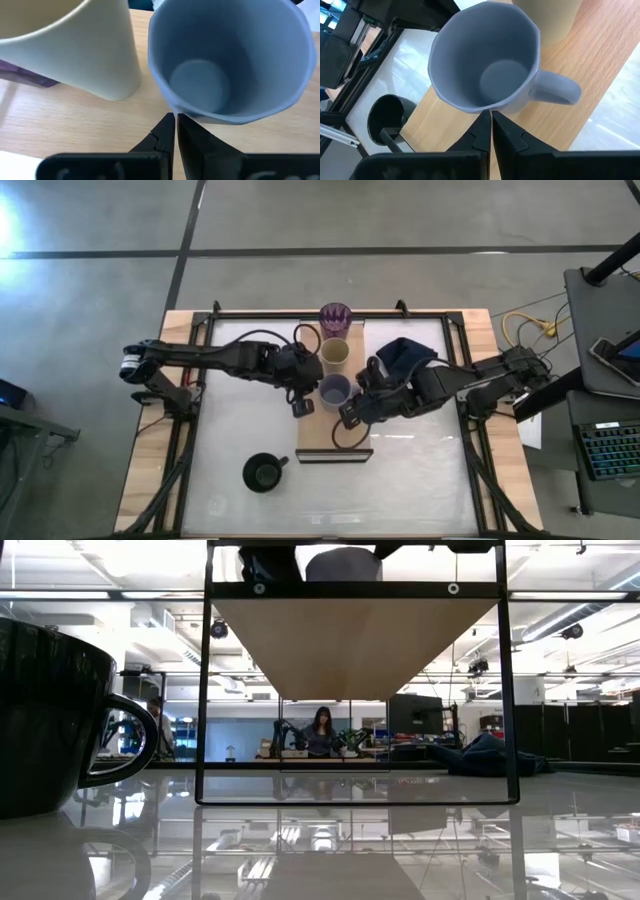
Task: Stack small to large cups/mugs on shelf
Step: Put the light blue mug on the shelf
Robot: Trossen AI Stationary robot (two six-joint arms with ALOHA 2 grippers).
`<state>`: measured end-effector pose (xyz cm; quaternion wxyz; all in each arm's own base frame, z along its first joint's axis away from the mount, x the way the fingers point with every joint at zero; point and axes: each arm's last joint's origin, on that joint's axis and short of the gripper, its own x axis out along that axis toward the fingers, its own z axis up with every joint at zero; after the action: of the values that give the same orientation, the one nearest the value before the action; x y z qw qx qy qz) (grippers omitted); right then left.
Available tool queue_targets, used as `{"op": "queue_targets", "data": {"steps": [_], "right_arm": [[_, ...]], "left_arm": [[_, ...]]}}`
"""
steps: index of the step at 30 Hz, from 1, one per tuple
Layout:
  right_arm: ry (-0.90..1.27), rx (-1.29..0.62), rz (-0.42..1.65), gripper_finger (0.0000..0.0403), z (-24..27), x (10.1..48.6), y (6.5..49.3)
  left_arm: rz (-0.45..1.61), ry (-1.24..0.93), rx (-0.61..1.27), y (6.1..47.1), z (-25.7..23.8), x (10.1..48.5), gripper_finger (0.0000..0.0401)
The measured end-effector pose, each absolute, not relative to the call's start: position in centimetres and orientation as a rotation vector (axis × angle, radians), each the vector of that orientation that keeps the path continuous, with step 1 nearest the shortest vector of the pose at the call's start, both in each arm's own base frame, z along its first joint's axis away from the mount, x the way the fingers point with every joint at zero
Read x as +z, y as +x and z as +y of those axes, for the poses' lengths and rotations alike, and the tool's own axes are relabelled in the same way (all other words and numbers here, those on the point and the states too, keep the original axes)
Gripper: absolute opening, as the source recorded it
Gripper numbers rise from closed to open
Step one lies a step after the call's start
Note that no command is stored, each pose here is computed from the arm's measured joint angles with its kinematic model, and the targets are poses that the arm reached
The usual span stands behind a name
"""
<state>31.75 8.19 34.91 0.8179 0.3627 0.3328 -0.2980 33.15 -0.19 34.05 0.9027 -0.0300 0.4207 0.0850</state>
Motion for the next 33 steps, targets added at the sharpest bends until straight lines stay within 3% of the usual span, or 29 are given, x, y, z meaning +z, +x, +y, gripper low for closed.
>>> {"op": "queue_targets", "data": {"steps": [21,28,33], "right_arm": [[0.799,-0.595,0.761,0.0009,8.4,34.8,31.7],[0.786,-0.569,0.801,0.0009,9.7,35.2,30.3],[0.724,-0.672,0.796,0.0009,10.7,35.0,28.8]], "left_arm": [[0.873,-0.042,0.213,32.8,0.8,34.4,0.0006],[0.969,-0.074,0.23,30.9,0.4,34.6,0.0006],[0.893,-0.103,0.199,30.4,-1.2,35.7,0.0006]]}}
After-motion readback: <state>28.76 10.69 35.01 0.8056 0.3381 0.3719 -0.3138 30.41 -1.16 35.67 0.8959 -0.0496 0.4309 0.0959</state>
